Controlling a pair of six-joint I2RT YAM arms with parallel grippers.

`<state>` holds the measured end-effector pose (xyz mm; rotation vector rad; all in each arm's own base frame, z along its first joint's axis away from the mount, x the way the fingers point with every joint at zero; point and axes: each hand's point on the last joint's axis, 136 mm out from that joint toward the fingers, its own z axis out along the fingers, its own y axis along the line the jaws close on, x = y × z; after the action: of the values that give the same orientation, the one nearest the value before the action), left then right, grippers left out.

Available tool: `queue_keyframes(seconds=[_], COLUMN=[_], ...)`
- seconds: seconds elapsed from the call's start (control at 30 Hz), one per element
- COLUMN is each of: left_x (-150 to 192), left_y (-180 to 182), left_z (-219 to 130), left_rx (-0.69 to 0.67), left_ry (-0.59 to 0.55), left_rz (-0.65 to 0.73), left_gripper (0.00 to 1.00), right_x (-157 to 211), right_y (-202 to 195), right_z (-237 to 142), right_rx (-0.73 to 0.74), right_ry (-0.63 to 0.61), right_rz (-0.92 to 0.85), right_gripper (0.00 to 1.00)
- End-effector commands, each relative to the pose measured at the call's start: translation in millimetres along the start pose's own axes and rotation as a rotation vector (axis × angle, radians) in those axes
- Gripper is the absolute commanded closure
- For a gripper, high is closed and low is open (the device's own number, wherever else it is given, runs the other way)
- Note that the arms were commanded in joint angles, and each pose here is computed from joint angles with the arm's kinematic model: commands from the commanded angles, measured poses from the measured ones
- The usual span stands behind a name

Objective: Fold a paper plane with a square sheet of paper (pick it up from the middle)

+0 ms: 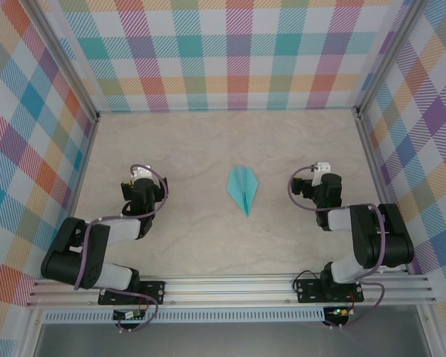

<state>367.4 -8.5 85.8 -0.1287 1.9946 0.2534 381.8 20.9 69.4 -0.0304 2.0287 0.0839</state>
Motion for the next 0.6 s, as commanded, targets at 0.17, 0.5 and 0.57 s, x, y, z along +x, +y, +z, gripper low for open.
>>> queue_keyframes(seconds=[0.17, 0.5, 0.57], left_x=[-21.3, -4.3, -6.6], left_y=[-1.7, 13.6, 14.8], left_z=[15.3, 27.6, 27.6], left_rx=[0.040, 0.037, 0.034], left_ry=[-0.059, -0.021, -0.036], left_rz=[-0.042, -0.135, -0.140], left_gripper=[0.00, 0.00, 0.00], right_x=[-25.3, -25.8, -25.8], right_y=[-1.6, -1.3, -1.2], right_z=[3.2, 3.4, 3.4], right_rx=[-0.012, -0.014, -0.014], right_ry=[-0.072, -0.071, -0.071], right_rz=[0.026, 0.025, 0.024], right_gripper=[0.00, 0.00, 0.00])
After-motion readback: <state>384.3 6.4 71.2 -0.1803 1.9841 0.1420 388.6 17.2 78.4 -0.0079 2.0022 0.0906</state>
